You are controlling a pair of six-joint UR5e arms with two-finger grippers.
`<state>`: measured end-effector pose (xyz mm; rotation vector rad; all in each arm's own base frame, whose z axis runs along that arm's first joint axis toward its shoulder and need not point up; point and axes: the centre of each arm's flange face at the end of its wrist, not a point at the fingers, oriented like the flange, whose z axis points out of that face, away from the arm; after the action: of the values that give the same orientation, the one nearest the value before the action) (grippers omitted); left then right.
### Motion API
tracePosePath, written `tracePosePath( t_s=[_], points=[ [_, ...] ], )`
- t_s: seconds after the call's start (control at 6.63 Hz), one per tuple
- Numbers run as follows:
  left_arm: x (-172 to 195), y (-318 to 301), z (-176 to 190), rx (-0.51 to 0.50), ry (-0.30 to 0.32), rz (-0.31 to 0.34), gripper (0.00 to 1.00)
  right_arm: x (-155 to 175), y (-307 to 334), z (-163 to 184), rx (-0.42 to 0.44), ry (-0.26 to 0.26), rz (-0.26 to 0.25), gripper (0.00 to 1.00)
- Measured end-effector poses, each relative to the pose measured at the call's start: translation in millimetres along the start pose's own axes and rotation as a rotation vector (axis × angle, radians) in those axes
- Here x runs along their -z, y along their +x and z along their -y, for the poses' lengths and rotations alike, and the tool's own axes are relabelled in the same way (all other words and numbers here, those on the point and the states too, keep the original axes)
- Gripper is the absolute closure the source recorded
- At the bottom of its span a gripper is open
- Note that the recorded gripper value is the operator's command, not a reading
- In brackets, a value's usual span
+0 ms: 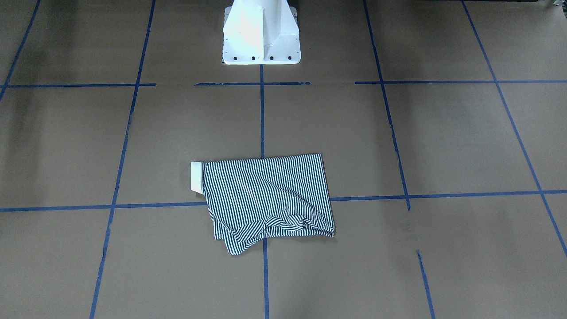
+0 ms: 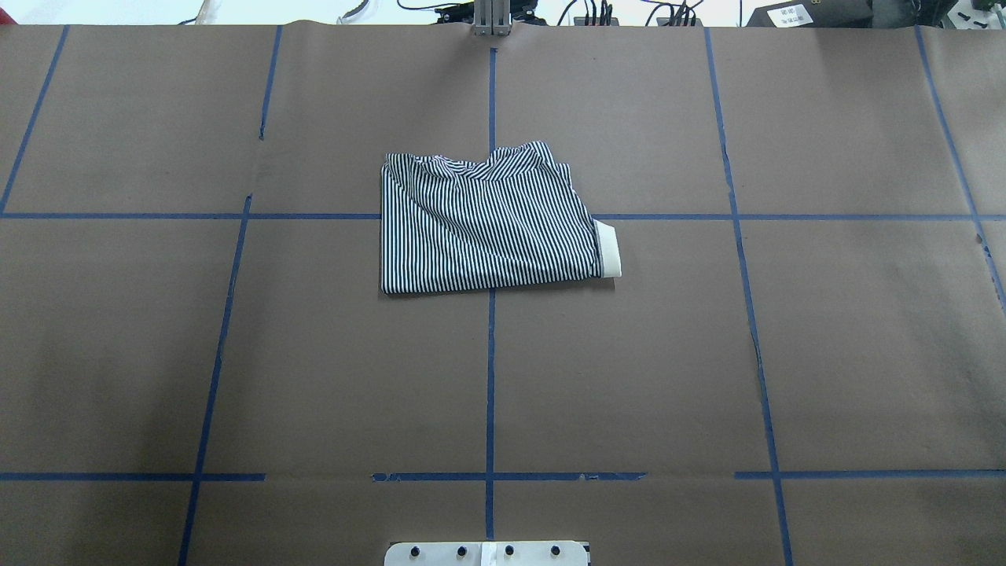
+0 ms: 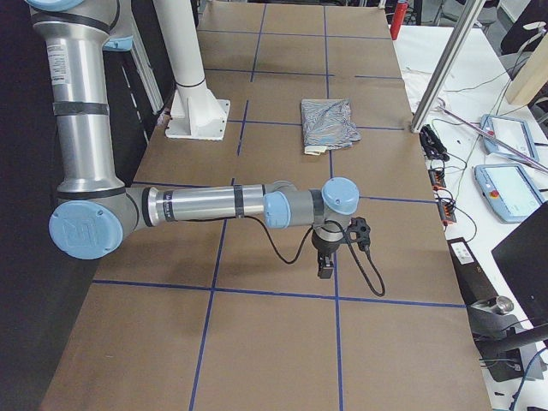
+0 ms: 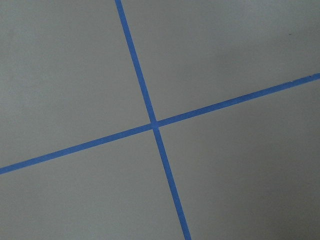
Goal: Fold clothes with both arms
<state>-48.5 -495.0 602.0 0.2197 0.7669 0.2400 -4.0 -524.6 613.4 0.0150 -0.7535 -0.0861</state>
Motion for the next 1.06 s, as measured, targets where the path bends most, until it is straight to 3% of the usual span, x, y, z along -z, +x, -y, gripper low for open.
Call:
tracePosePath(
  t_s=[0.6,0.9,1.06],
  points=[
    [2,3,2,-0.017,0.016,-0.001,0.0,4,-7,1,0.009,0.004,0.046,0.0],
    [1,6,3,-0.021,0.023,-0.04,0.0,9,-14,6,0.028,0.018,0.027,0.0],
    [1,8,3,-0.02,0.025,-0.052,0.0,9,-15,8,0.042,0.026,-0.007,0.0]
  ],
)
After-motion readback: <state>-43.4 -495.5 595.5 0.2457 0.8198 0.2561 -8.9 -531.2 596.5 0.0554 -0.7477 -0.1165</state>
